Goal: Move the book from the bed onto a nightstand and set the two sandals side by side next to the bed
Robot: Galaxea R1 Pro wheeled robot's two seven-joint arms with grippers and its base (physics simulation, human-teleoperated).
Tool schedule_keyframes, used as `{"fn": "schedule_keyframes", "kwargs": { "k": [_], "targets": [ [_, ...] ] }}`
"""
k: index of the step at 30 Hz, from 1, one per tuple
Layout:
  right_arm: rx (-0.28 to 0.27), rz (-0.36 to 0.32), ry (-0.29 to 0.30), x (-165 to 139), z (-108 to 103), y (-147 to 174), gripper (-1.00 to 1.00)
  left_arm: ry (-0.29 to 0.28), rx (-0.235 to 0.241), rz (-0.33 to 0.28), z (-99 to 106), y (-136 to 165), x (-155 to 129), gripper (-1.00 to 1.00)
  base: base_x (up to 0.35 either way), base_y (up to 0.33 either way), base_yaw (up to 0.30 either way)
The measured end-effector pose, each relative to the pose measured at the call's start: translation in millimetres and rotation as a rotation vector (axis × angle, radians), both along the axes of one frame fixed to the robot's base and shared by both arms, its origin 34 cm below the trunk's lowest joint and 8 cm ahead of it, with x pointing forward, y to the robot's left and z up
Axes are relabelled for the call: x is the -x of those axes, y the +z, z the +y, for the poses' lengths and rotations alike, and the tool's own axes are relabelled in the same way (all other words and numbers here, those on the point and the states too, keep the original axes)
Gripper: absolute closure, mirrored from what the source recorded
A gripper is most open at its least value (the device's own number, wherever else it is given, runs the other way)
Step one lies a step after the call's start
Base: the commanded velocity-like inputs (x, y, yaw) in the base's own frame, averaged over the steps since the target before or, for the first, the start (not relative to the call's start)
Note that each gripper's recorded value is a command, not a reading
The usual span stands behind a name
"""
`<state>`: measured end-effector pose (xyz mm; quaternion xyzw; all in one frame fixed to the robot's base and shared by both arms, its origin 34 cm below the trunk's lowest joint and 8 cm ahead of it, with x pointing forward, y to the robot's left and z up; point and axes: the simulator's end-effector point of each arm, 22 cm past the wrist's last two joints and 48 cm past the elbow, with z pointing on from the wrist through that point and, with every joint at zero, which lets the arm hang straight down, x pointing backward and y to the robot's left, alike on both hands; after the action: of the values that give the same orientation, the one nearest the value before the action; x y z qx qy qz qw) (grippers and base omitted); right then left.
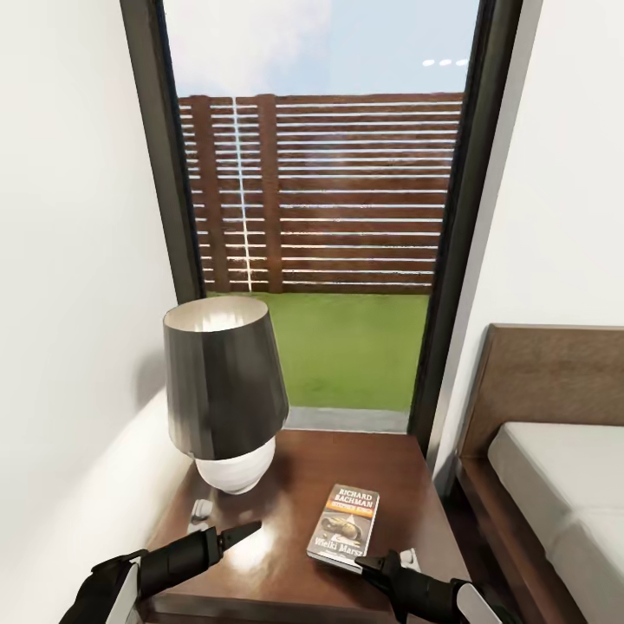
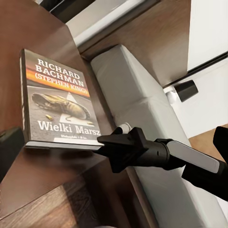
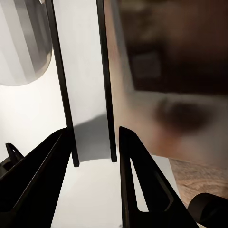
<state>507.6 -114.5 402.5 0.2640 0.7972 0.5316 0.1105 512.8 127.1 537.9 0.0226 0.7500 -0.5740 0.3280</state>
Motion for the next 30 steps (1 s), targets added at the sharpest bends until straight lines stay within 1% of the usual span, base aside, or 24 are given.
{"fn": "schedule_keyframes", "kwargs": {
  "k": [6,12,14,16,30],
  "targets": [
    [0.000,0.000,0.000,0.0,0.0,0.1,1.00,0.000,0.000,0.000,-0.2,0.0,0.0,-1.00,0.136,0.000,0.000],
    [0.000,0.000,0.000,0.0,-0.2,0.0,1.00,0.000,0.000,0.001,-0.2,-0.2,0.0,-1.00,0.008,0.000,0.000],
    [0.001,0.000,0.000,1.2,-0.2,-4.6,1.00,0.000,0.000,0.001,-0.2,-4.7,1.2,-1.00,0.000,0.000,0.000],
    [-0.019,0.002,-0.010,0.5,0.8,-5.4,1.00,0.000,0.000,0.001,-0.2,-9.1,2.4,-1.00,0.000,0.000,0.000],
    [-0.020,0.002,-0.010,0.4,0.8,-5.4,1.00,0.000,0.000,0.000,-0.2,-9.0,2.4,-1.00,0.000,0.000,0.000]
  ]
}}
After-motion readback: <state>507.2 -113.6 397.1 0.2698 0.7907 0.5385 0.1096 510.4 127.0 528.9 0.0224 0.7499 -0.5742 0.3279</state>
